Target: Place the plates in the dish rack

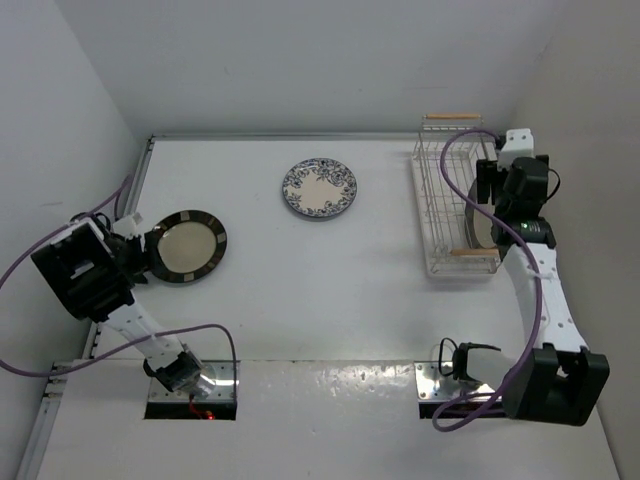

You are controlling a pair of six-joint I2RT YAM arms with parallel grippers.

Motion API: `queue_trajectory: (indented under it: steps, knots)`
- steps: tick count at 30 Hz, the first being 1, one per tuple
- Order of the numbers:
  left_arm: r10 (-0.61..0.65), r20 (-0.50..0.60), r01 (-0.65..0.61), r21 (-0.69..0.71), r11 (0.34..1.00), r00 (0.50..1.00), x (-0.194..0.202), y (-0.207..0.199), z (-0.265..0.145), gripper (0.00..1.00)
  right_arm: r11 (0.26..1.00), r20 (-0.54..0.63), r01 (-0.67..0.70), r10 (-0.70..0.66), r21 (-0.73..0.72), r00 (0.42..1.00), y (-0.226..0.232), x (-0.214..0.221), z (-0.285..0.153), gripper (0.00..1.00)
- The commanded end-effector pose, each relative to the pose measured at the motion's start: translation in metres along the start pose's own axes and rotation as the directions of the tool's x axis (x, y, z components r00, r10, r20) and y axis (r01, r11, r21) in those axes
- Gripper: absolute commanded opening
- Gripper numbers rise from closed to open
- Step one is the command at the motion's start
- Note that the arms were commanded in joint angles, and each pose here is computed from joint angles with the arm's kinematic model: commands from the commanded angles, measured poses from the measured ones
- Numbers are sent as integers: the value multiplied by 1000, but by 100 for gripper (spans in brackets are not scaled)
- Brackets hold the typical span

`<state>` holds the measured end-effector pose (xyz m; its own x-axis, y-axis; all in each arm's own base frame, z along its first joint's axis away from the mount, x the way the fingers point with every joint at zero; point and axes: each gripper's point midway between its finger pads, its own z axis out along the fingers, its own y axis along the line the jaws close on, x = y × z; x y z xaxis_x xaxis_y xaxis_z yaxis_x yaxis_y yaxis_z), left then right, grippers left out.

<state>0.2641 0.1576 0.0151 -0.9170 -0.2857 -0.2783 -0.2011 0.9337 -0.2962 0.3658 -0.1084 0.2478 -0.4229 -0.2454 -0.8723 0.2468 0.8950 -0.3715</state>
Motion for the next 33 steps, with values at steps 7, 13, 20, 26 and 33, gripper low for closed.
queue_trajectory:
  steps: [7, 13, 20, 26, 33]
  knots:
    - [-26, -29, 33, 304, 952, 999, -6, -24, 38, 25, 993, 198, -100, 86, 64, 977, -33, -58, -50, 82]
    - [91, 23, -92, 451, 888, 996, -17, -63, 18, 0, 984, 262, -171, 178, -49, 948, -20, -69, -77, 82]
    - [462, 232, -516, 423, 745, 856, -40, -153, -41, 0, 668, 234, -116, 410, -735, 882, 105, -96, -142, 80]
    - [683, 452, -819, 325, 472, 573, -33, -268, -115, 0, 358, -1, -135, 351, -924, 936, 224, -67, -173, 82]
    - [745, 537, -917, 262, 299, 396, 1, -341, -155, 0, 254, 16, -37, 206, -966, 979, 325, -37, -191, 82]
